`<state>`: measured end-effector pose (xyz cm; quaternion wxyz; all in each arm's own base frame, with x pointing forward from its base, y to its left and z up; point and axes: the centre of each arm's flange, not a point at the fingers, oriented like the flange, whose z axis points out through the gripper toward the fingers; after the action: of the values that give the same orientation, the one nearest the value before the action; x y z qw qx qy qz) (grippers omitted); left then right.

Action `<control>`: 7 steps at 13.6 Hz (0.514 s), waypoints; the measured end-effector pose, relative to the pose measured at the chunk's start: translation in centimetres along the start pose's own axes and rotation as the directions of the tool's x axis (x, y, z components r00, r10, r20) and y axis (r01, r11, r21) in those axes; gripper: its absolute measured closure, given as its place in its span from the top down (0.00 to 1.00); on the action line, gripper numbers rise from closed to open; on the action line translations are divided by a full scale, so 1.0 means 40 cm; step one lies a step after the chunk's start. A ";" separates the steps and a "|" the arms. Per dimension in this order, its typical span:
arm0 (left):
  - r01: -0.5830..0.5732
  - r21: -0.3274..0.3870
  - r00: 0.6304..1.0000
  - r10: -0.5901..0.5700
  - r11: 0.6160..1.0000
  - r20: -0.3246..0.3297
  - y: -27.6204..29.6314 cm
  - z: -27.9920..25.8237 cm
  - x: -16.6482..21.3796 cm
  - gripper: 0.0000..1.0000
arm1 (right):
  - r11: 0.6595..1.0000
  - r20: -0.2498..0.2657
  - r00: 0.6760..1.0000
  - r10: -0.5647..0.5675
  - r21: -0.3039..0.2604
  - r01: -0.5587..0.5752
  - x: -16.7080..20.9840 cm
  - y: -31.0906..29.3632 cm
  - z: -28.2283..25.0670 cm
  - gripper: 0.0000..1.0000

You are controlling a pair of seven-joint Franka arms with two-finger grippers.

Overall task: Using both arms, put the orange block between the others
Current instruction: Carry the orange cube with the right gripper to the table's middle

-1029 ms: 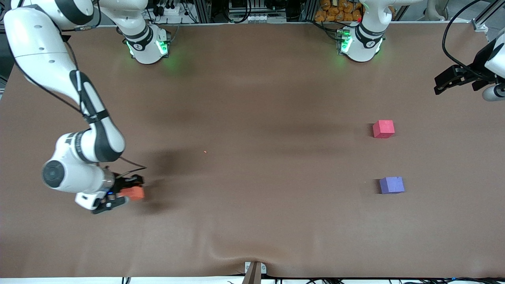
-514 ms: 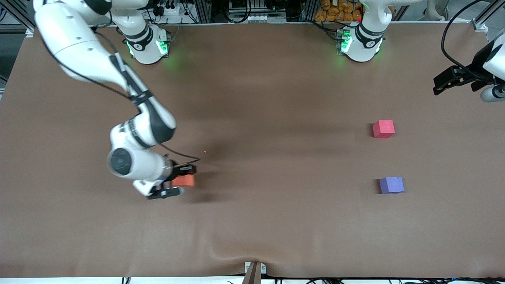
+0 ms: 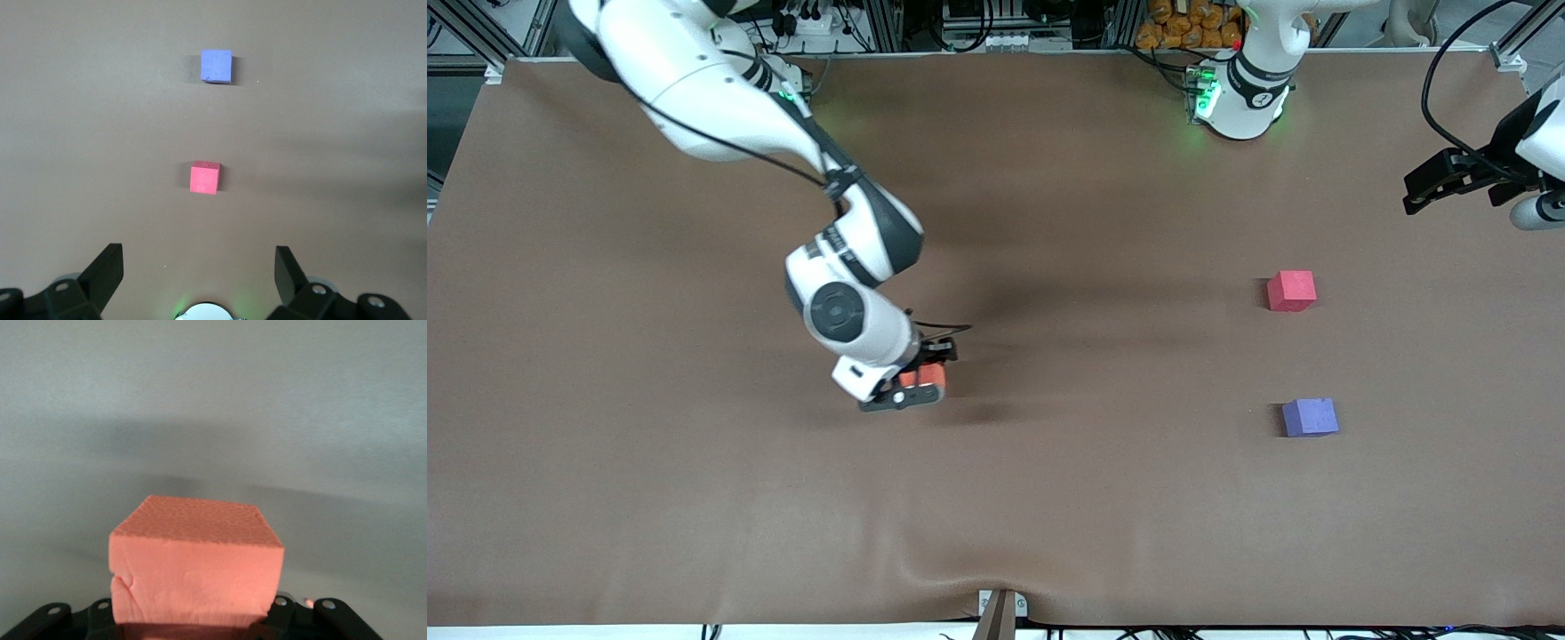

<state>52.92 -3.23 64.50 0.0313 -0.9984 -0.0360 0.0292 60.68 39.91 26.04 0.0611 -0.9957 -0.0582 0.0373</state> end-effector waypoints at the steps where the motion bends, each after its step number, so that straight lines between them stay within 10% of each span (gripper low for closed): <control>1: 0.000 0.000 1.000 0.000 1.000 0.000 0.000 0.000 0.000 1.00 | 1.000 -0.010 1.000 0.012 -0.012 -0.012 -0.010 -0.040 0.024 0.55; 7: -0.005 0.001 1.000 0.005 1.000 0.003 0.007 0.004 0.003 1.00 | 0.996 -0.048 0.998 0.028 -0.089 -0.033 -0.053 -0.143 0.189 0.61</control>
<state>53.03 -3.48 64.30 0.0315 -0.9985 -0.0337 0.0308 57.34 46.19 19.42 0.0172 -0.9988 -0.0431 0.0122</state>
